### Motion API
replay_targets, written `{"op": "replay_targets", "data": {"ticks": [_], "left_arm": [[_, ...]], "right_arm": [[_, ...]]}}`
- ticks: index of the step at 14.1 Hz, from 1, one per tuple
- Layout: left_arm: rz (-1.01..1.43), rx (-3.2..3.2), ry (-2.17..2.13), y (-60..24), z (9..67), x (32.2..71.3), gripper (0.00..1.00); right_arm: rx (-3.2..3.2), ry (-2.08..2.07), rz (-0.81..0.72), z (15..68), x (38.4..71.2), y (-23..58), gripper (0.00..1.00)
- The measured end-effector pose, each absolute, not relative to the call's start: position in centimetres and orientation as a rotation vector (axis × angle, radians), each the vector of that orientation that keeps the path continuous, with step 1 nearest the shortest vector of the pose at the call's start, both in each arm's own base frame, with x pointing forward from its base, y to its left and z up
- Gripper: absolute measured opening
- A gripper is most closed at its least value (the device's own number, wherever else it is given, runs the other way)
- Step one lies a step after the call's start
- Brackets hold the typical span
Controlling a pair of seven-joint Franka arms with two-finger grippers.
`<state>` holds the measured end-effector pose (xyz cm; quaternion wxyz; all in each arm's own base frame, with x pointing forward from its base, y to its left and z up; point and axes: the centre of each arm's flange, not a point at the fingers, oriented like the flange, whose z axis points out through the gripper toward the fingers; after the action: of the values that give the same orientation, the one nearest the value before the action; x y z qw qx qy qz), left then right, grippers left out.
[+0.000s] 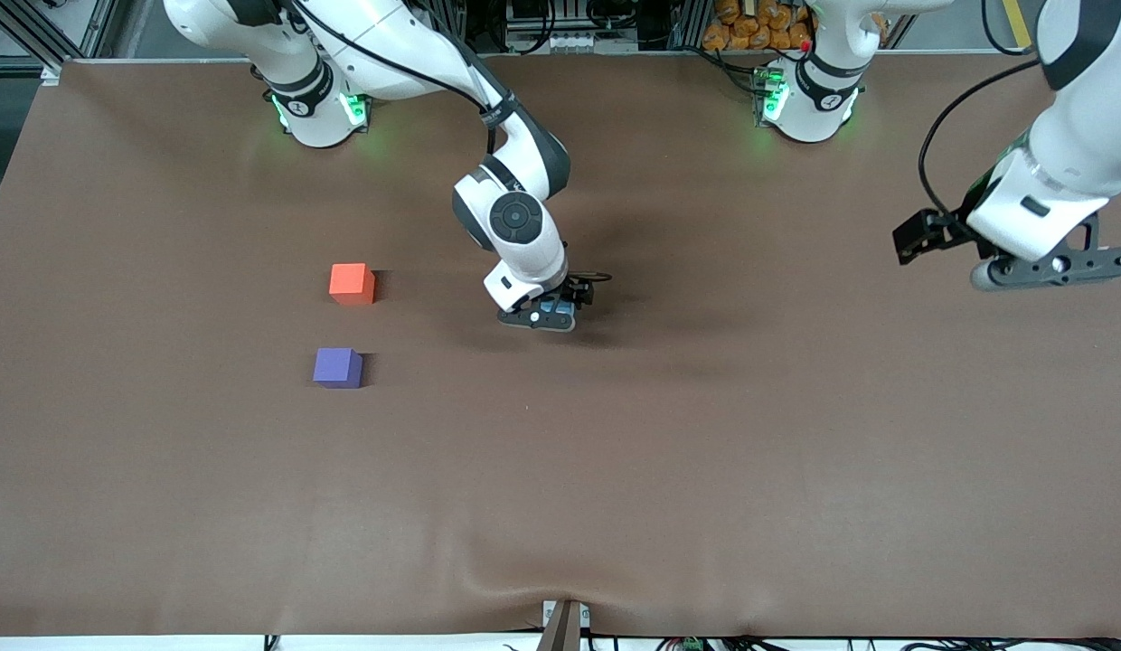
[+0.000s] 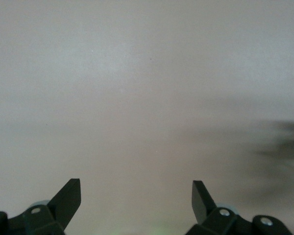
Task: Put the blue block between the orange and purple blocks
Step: 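Grasp the blue block with the right gripper and carry it toward the orange block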
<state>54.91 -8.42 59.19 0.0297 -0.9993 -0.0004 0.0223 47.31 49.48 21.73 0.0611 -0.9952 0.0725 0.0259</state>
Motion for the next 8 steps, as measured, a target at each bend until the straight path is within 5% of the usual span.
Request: {"op": "replay_targets", "data": {"ticks": [2,8], "left_arm": [[0.048,-3.087,0.038,-7.5,60.0,54.7,1.0],[-0.056,-3.11,0.057,-8.5,63.4,53.9,1.0]], "right_arm": [[-3.036,0.227,0.097,23.3,48.7,49.1,0.54],[-3.099,0.108,0.325,36.0,56.6,35.6,0.49]]}}
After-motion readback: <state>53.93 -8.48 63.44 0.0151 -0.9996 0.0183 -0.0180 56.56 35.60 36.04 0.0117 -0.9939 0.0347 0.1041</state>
